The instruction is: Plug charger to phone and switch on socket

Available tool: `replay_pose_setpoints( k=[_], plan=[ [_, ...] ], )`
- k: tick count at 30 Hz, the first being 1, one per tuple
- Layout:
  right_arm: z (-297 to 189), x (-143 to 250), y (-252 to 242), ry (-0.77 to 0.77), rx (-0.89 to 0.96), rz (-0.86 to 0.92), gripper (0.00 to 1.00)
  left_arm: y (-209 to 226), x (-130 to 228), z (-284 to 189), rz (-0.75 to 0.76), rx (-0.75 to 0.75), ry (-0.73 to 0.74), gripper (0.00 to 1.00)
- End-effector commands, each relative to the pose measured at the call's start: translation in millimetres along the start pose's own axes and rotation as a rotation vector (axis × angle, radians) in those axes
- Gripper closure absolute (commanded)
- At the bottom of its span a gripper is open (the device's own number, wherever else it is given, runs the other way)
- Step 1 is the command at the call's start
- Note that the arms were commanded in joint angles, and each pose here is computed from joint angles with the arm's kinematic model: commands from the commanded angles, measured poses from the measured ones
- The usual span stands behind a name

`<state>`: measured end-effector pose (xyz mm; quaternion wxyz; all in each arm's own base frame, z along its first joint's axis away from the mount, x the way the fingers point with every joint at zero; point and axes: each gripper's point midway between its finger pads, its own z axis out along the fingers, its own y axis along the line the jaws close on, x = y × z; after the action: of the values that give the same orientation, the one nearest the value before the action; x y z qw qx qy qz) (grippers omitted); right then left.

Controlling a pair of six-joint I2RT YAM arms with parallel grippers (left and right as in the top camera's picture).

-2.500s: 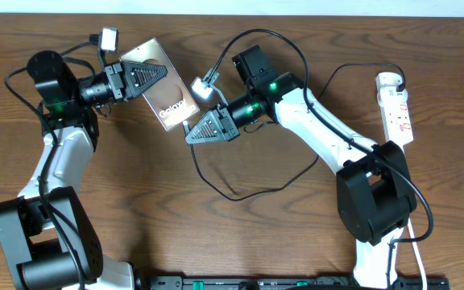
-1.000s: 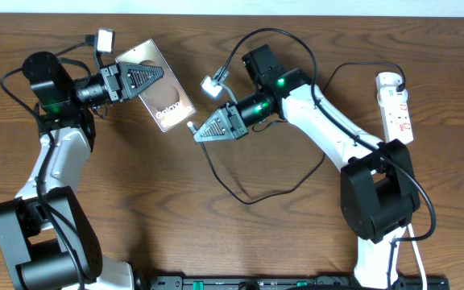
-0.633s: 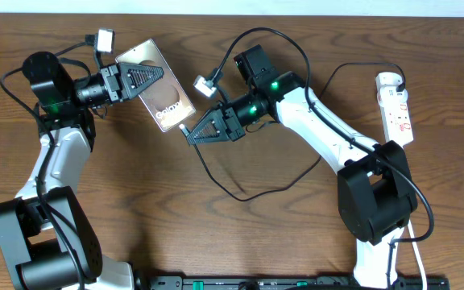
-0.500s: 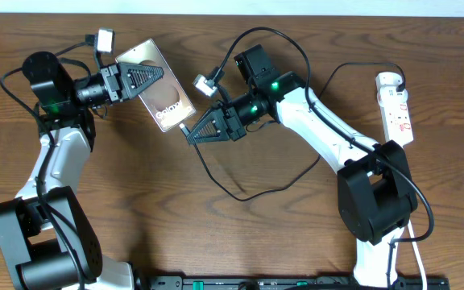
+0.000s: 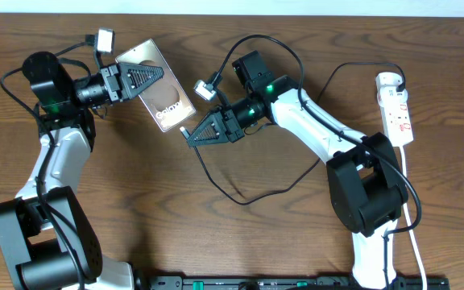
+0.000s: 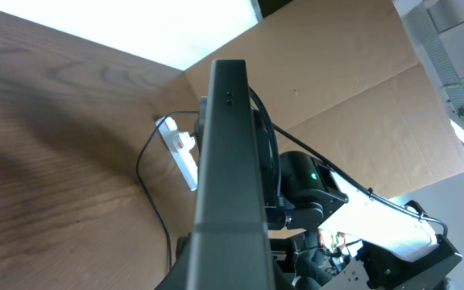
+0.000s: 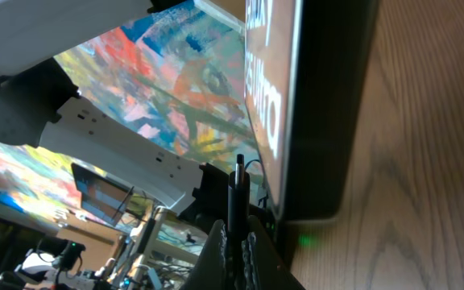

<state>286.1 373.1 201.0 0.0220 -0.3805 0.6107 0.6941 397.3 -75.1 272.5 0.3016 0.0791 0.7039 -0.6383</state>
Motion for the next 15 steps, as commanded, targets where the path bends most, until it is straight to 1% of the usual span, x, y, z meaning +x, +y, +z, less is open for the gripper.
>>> replay_pose_setpoints(
  k=[1, 15],
  plan=[
    [-0.5, -0.2, 3.4, -0.006, -0.03, -0.02, 0.99, -9.2, 1.0, -0.6, 0.049, 0.016, 0.019, 0.93],
    [-4.0, -3.4, 2.1, -0.013, -0.025, -0.048, 0.99, -9.2, 1.0, -0.6, 0.042, 0.016, 0.019, 0.93]
  ],
)
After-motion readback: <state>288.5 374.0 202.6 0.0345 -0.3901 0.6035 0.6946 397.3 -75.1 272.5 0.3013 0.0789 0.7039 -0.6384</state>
